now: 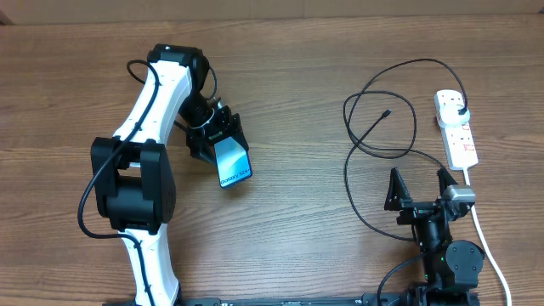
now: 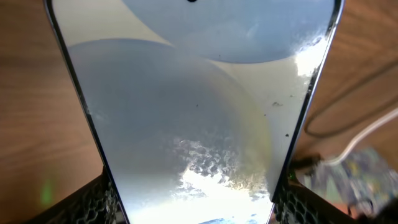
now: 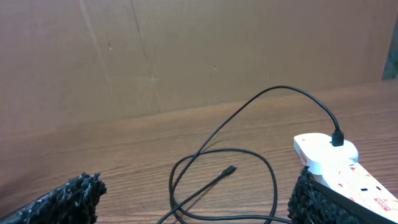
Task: Plug charger to phone and switch on socket
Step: 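Lift the smartphone with the left gripper and tilt it upright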
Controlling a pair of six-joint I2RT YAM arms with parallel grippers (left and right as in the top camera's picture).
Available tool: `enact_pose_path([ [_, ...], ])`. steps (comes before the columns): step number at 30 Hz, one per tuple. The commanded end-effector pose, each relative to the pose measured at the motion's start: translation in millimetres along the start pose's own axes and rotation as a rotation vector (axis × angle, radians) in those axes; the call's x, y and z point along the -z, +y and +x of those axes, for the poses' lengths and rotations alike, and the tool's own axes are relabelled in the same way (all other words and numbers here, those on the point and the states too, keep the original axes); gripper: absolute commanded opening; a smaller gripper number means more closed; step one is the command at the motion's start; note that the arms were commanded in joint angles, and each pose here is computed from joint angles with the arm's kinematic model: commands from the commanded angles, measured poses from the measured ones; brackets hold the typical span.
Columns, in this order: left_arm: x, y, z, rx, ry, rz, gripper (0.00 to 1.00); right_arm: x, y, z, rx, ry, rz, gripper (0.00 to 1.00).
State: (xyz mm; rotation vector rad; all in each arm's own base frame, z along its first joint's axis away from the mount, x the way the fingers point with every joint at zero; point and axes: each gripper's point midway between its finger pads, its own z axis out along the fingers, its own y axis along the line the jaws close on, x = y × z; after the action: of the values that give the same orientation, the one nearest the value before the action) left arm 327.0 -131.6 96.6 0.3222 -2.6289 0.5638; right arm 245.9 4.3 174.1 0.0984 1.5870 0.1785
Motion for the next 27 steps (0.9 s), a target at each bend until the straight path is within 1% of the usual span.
enact_pose_path([
  [1, 6, -27, 13, -0.089, 0.045, 0.121, 0.65, 0, -2, 2, 0.004, -0.002, 0.010, 1.00],
  [6, 9, -34, 25, -0.104, 0.097, 0.182, 0.64, 0, -2, 2, 0.004, -0.002, 0.009, 1.00],
  [9, 14, -40, 31, -0.091, 0.123, 0.244, 0.64, 0, -2, 2, 0.004, -0.002, 0.010, 1.00],
  [15, 26, -53, 30, -0.070, 0.135, 0.373, 0.64, 0, -2, 2, 0.004, -0.002, 0.010, 1.00],
  [20, 30, -51, 27, -0.060, 0.128, 0.395, 0.64, 0, -2, 2, 0.004, -0.002, 0.009, 1.00],
  [24, 37, -62, 29, -0.054, 0.140, 0.475, 0.64, 0, -2, 2, 0.004, -0.002, 0.009, 1.00],
  [27, 39, -67, 30, -0.054, 0.145, 0.504, 0.63, 0, -2, 2, 0.004, -0.001, 0.009, 1.00],
])
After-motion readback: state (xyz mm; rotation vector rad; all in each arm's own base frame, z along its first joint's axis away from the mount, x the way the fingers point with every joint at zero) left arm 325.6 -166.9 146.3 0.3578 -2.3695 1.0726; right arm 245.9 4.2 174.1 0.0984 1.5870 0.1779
